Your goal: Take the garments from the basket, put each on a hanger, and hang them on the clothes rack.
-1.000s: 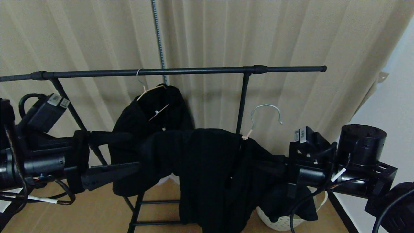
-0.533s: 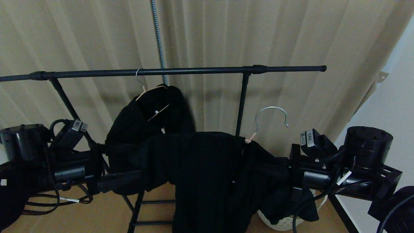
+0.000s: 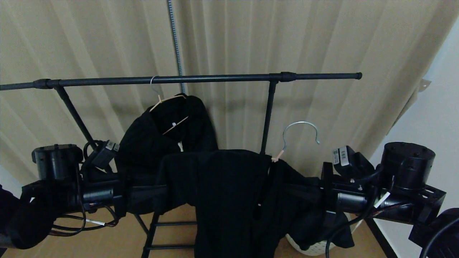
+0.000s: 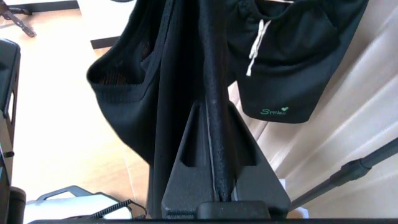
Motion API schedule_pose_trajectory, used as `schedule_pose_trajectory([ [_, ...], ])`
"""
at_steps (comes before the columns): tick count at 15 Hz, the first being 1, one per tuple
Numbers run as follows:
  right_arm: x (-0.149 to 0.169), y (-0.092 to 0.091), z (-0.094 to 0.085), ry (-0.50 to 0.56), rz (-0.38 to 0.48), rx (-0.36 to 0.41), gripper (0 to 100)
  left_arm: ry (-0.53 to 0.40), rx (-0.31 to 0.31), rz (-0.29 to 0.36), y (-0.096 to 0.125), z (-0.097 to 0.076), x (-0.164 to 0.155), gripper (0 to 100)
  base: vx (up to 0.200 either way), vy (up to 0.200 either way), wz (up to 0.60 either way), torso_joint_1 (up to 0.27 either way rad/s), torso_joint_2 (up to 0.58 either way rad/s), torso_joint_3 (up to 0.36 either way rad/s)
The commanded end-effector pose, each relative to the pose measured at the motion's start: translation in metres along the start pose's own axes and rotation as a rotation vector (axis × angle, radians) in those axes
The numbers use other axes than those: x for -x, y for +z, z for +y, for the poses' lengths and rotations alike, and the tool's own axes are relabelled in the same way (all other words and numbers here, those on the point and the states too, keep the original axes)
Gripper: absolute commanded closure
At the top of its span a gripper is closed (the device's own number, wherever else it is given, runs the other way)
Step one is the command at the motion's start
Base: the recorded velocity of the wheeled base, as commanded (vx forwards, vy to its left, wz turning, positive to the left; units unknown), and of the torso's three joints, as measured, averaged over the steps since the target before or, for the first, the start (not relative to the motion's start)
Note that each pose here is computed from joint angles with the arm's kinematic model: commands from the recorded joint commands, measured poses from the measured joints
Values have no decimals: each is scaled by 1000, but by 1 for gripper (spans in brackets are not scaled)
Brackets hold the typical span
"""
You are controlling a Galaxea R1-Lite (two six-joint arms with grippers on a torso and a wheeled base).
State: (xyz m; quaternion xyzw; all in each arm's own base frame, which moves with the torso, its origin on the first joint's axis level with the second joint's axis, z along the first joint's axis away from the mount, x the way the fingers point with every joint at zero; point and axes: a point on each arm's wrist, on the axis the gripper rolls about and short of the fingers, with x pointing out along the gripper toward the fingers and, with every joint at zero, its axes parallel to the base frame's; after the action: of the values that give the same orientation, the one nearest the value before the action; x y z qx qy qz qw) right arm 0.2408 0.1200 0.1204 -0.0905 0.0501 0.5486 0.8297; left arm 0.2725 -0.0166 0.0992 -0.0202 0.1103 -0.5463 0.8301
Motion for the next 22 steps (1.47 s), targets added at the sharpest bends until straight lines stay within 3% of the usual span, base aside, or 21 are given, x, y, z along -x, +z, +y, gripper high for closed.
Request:
schedule_pose_trajectory([
  [1,-1,-1,0,1,3,-2,100,12,-7,-6,-1,2,3,100,0,0,0,0,0,0],
  [4,0,-1,-2,-5,2,-2,100,49,-46,-27,-2,4,12,100,0,0,0,0,0,0],
  [9,13,-3,-19,-82,2,-11,100,90,-109,-59,-3,5,22,100,0,0,0,0,0,0],
  [16,35,-3,-39,-133,-34,5,100,102,-110,-61,-3,6,25,100,0,0,0,0,0,0],
  [22,43,-2,-45,-135,-55,21,100,102,-109,-61,-3,6,25,100,0,0,0,0,0,0],
])
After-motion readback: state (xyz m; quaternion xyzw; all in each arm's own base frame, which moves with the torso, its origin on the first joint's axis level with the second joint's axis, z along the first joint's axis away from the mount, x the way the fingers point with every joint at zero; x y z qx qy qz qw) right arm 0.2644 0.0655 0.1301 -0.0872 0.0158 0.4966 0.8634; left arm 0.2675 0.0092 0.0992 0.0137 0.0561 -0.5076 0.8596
